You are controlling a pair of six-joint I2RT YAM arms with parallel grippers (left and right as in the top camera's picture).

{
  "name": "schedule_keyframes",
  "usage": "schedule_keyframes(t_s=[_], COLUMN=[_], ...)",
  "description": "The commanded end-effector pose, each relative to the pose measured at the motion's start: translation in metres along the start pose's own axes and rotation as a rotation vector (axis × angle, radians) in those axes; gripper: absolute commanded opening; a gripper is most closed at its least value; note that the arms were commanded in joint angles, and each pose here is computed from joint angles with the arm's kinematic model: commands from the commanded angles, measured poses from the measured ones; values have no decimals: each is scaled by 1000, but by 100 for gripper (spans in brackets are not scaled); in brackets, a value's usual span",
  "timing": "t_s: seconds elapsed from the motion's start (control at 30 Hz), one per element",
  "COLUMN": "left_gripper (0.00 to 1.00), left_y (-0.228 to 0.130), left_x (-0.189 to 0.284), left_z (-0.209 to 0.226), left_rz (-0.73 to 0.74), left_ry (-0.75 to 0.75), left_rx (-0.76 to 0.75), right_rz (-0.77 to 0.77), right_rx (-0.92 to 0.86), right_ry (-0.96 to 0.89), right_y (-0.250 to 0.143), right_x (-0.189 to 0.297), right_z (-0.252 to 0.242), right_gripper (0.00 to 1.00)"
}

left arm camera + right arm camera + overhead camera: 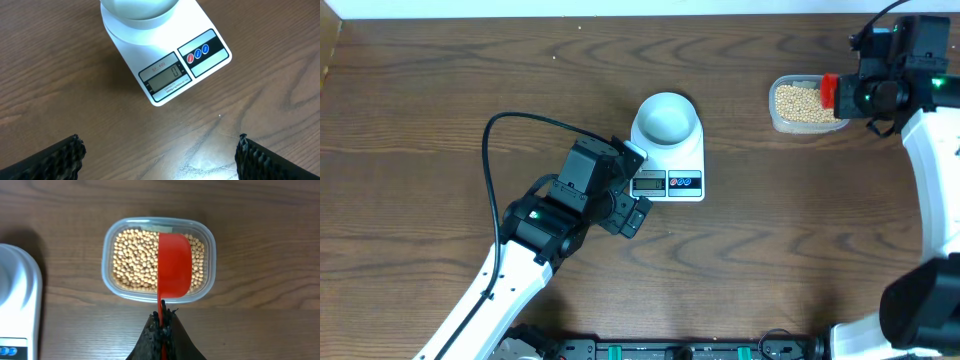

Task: Scoop item into bowl and weigh 50g on scale
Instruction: 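Lower the scoop into the chickpea tub with the right gripper, then scoop chickpeas from the tub with the red scoop, right gripper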

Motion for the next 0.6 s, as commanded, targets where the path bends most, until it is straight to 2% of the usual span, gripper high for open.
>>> schedule_keyframes(t_s=[0.0,0.27,0.57], left_gripper=[98,98,98], left_y=[3,3,3], left_x=[1,1,1], left_z=[2,2,2], left_rz=[-5,-5,-5], left_ry=[11,11,11], left_rx=[-12,-12,-12], right_rz=[25,97,100], right_rx=[9,-89,-188], right_ry=[-11,-5,62], right_y=[3,-3,-3], right_x=[-13,-42,-47], right_z=[-5,-13,-24], right_gripper=[1,1,1])
Point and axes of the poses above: each gripper's point midway between its finger pads, its own x axis back along the fingers, its own z axis along the line the jaws close on, y = z × x, the point moved 10 cm from there along x, back along the fingers, and after that the axes turned 7 degrees about -x, right-handed, at the moved point
